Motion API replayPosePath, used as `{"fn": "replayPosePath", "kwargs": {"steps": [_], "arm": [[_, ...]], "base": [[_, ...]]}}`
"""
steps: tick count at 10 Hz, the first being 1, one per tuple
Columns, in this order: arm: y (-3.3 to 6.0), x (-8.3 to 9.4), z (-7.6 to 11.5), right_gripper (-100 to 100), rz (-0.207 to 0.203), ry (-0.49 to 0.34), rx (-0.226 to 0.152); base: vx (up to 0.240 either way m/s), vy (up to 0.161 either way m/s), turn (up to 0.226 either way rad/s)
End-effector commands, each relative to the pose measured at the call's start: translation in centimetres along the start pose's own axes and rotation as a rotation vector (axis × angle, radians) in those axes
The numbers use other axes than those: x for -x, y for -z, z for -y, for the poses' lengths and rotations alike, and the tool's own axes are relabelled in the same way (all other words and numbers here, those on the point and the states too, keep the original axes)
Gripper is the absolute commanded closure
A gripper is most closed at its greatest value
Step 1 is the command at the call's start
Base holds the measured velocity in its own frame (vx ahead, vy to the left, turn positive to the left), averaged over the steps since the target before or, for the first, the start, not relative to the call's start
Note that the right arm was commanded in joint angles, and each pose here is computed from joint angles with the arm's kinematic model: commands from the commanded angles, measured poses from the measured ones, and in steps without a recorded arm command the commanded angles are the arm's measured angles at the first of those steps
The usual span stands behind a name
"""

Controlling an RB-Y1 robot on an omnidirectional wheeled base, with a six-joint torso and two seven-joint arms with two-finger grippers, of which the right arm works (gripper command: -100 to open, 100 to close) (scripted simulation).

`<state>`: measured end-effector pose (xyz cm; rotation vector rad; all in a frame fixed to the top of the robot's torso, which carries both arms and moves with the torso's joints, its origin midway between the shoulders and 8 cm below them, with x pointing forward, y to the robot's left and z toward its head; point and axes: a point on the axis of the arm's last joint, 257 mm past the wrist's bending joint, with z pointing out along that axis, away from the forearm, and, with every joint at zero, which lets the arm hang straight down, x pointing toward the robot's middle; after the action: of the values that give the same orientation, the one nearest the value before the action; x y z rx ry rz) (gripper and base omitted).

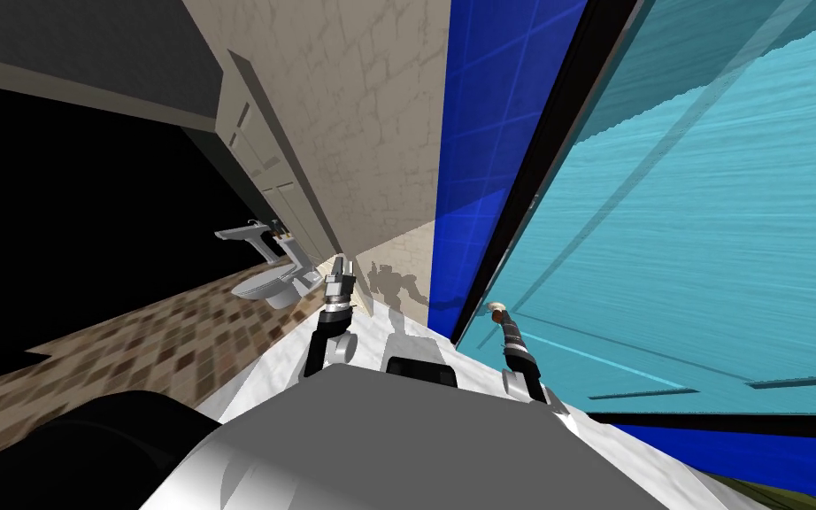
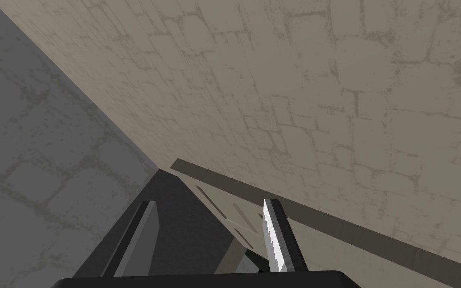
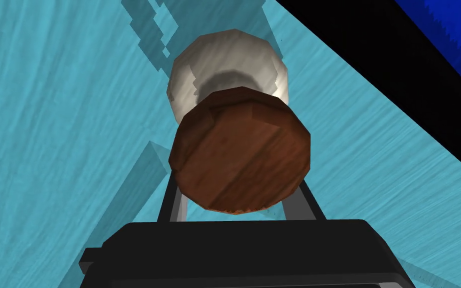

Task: Pull the door open

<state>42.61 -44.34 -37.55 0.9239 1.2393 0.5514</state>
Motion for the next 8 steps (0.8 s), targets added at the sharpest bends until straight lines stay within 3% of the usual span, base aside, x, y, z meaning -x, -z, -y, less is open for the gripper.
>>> {"fn": "replayPosePath", "kwargs": {"steps": [1,2,8], "arm": [[-0.01,-1.32,-0.16,100,-0.016,-0.020,0.001],[-0.01,-1.32,-0.16,100,-0.016,-0.020,0.001],[-0.11,-0.86,0.05,100,0.003,-0.210,-0.008]], "base": [[-0.014,0.000,-0.010],[0.000,0.000,0.000],[-0.028,-0.013,0.048]]}}
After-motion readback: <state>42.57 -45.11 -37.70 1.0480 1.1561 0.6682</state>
